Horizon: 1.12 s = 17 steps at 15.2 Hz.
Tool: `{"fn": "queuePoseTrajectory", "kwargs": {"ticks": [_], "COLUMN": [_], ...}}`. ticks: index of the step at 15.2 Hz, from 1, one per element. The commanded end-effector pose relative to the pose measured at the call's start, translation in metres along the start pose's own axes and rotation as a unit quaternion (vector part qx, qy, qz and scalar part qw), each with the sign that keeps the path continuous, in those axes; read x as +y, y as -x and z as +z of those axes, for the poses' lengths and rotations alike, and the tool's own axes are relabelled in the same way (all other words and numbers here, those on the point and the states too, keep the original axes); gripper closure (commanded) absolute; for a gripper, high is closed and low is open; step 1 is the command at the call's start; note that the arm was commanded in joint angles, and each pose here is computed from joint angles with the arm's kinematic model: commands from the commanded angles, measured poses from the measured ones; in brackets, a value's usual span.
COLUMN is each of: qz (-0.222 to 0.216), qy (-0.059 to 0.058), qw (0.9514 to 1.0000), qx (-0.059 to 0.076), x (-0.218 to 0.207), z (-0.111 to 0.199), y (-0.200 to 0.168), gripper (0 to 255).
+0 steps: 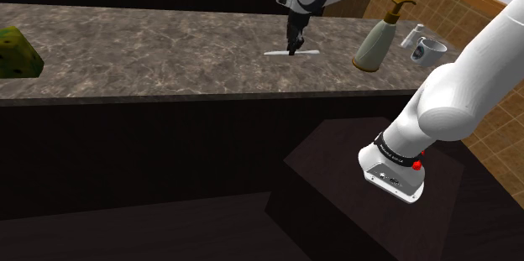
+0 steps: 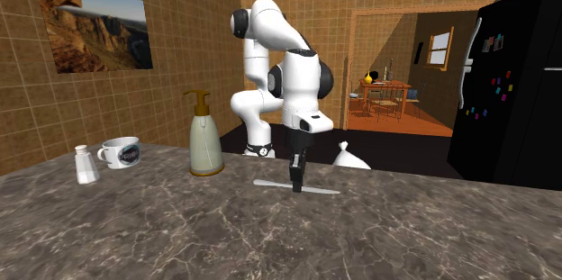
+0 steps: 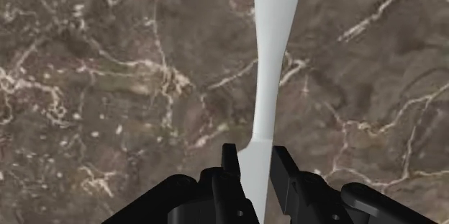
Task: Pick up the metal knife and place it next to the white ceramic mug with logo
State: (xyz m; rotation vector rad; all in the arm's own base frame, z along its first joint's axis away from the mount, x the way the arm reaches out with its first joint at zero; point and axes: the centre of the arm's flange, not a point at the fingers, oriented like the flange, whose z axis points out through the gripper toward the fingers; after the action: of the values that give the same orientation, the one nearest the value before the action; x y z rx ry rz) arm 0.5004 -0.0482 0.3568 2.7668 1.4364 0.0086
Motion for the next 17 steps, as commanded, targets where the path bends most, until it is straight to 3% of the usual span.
{"fn": "queuePoseTrajectory", "kwargs": {"ticks": [1,17], "qz": [0.000,0.000], "qy": [0.000,0.000], "qw": [1.0000,1.0000], "qx": [0.000,0.000], "x": [0.000,0.002], "z": [-0.010,-0.094], "y": [0.001,0.002], "gripper": [255,255]}}
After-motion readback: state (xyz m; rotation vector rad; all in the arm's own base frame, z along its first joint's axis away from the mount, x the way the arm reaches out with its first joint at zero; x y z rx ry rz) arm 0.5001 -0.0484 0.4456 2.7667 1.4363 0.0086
